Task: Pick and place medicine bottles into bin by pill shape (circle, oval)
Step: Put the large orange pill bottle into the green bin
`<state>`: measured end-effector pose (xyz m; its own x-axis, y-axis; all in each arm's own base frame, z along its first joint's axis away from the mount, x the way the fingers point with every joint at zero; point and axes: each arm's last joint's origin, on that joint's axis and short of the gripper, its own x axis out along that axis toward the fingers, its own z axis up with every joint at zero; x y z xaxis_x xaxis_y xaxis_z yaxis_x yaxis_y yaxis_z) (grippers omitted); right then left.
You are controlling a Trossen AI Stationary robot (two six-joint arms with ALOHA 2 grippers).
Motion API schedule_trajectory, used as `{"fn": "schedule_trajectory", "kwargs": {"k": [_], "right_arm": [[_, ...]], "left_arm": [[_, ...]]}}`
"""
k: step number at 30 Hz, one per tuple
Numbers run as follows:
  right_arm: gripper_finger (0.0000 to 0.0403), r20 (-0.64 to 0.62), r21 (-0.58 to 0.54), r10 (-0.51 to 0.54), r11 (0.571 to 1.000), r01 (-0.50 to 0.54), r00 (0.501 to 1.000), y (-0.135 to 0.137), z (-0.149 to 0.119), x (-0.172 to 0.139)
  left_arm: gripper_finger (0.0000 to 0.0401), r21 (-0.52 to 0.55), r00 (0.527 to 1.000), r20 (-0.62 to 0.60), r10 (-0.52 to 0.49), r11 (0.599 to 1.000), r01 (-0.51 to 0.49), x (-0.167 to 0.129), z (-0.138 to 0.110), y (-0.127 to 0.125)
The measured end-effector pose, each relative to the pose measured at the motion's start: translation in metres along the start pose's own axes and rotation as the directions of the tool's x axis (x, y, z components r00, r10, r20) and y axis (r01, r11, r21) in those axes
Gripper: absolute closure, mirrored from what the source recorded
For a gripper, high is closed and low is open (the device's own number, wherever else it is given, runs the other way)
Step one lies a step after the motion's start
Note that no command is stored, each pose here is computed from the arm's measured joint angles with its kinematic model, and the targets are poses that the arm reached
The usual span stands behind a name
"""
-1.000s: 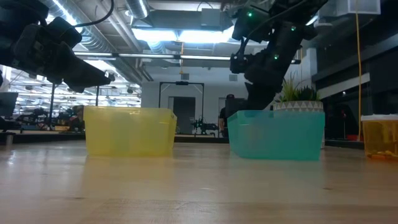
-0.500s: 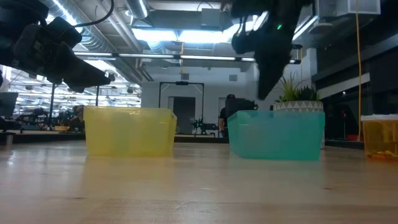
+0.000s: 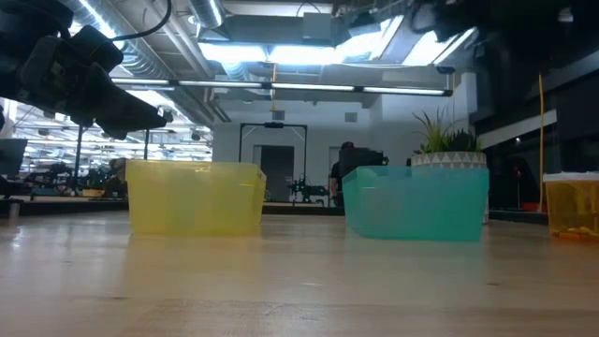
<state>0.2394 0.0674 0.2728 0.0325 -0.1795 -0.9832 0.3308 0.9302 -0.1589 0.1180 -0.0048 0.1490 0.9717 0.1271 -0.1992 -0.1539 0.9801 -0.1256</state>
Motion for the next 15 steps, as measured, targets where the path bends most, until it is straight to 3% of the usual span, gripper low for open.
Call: {"fn": "schedule_trajectory", "kwargs": {"k": [7,15], "right_arm": [[0.0128,0.002,0.062,-0.005,0.998,0.005,1.0,0.01,-0.047,0.0],[0.0128,-0.06,0.194,-0.014,0.981,0.026,0.998,0.011,-0.085,0.022]], "left_arm": [[0.0251,0.0,1.0,0.0,0.0,1.0,0.0,0.0,0.0,0.0],[0.0251,0.0,1.0,0.0,0.0,1.0,0.0,0.0,0.0,0.0]]}}
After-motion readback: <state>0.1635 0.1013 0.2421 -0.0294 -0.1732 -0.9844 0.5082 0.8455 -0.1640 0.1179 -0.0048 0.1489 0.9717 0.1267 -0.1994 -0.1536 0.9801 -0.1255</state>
